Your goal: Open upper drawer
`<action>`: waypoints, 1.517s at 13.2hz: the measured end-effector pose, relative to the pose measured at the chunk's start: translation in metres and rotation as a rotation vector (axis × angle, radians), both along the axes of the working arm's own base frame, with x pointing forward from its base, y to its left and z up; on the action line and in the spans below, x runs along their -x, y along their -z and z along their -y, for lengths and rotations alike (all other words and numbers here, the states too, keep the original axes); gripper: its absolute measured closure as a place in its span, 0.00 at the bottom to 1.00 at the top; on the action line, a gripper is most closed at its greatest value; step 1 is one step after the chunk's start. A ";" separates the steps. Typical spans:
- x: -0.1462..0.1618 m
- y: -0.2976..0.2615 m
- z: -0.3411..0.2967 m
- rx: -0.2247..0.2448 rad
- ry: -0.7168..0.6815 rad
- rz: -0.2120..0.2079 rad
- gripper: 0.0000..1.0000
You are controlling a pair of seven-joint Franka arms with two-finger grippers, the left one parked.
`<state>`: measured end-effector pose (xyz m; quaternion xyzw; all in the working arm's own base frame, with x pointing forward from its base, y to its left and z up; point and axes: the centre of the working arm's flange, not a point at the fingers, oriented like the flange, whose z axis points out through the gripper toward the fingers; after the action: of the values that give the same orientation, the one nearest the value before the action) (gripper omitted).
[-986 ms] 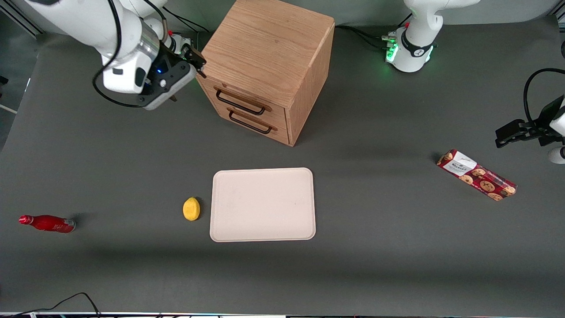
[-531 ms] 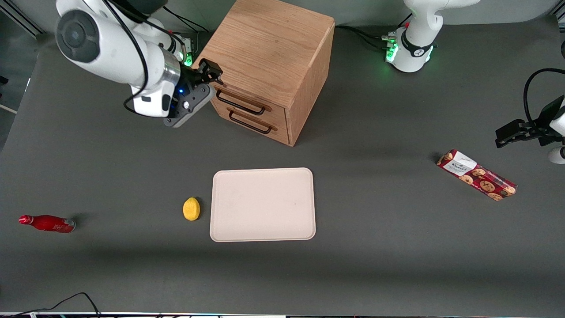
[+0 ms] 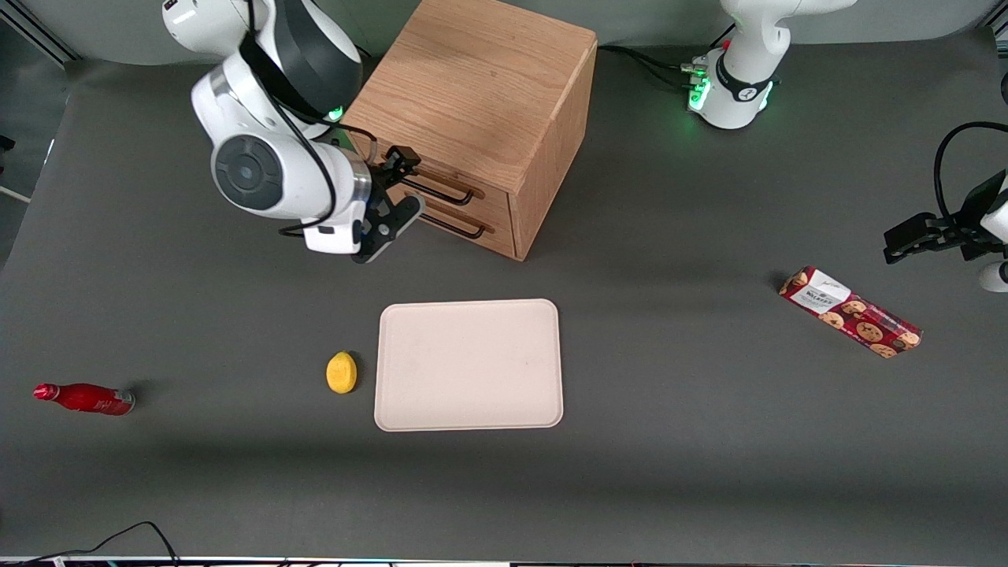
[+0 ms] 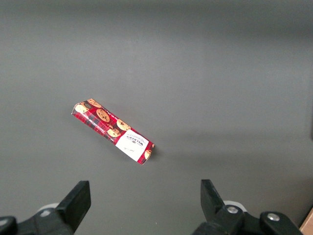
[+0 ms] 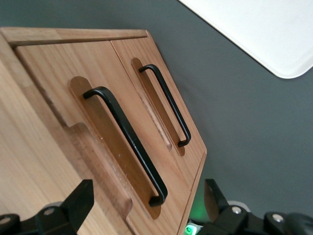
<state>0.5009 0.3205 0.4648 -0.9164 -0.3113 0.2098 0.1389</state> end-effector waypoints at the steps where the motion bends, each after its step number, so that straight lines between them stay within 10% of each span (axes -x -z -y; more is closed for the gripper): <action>1: 0.000 0.008 -0.004 0.004 -0.006 -0.009 0.00; 20: 0.014 0.088 -0.019 -0.025 -0.106 -0.055 0.00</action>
<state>0.4869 0.3398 0.3771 -0.8907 -0.3583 0.2380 0.1474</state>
